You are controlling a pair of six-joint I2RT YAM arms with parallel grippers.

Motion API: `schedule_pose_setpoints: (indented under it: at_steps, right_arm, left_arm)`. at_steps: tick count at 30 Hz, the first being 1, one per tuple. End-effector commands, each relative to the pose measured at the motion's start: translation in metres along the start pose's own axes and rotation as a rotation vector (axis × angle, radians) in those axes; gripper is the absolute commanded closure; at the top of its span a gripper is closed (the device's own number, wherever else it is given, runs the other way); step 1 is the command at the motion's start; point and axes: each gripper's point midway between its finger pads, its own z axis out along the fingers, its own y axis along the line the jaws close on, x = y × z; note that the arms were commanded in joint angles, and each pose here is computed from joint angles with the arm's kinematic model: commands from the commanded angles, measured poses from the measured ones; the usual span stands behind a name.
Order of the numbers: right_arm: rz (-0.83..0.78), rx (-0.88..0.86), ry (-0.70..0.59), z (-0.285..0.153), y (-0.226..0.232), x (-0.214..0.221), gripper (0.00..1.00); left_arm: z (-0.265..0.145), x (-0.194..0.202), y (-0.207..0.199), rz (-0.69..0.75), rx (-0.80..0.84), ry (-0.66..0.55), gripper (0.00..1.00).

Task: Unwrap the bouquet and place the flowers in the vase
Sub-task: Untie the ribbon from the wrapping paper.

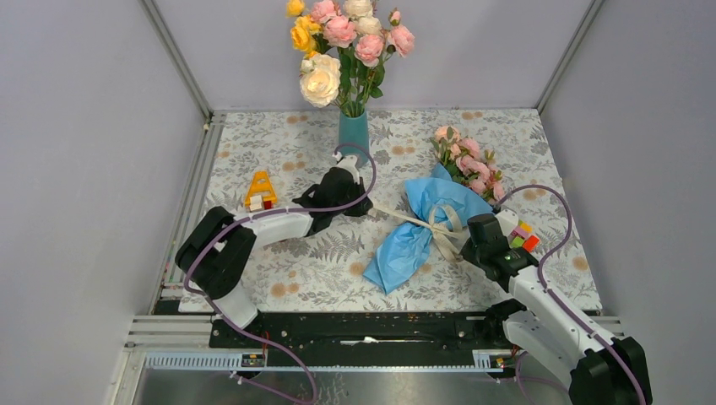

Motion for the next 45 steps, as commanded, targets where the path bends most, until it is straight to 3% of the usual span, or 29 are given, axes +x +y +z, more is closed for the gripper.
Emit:
schedule_pose_setpoints:
  at_steps: [1,28,38,45]
  right_arm:
    - [0.033,0.034,-0.04,-0.001,-0.007,-0.008,1.0]
    - [0.004,0.08,-0.17,-0.03,-0.017,-0.047,1.0]
    - [0.002,0.06,-0.116,-0.019,-0.011,-0.035,1.0]
    - [-0.052,0.145,-0.113,-0.022,-0.02,-0.044,1.0]
  left_arm:
    - [-0.013,-0.028,0.002,-0.018,0.0,-0.091,1.0]
    - [-0.052,-0.054,0.066,-0.146,-0.123,-0.222,1.0]
    - [-0.065,-0.065,0.085,-0.194,-0.152,-0.258,1.0]
    - [-0.073,-0.069,0.093,-0.202,-0.166,-0.274,1.0]
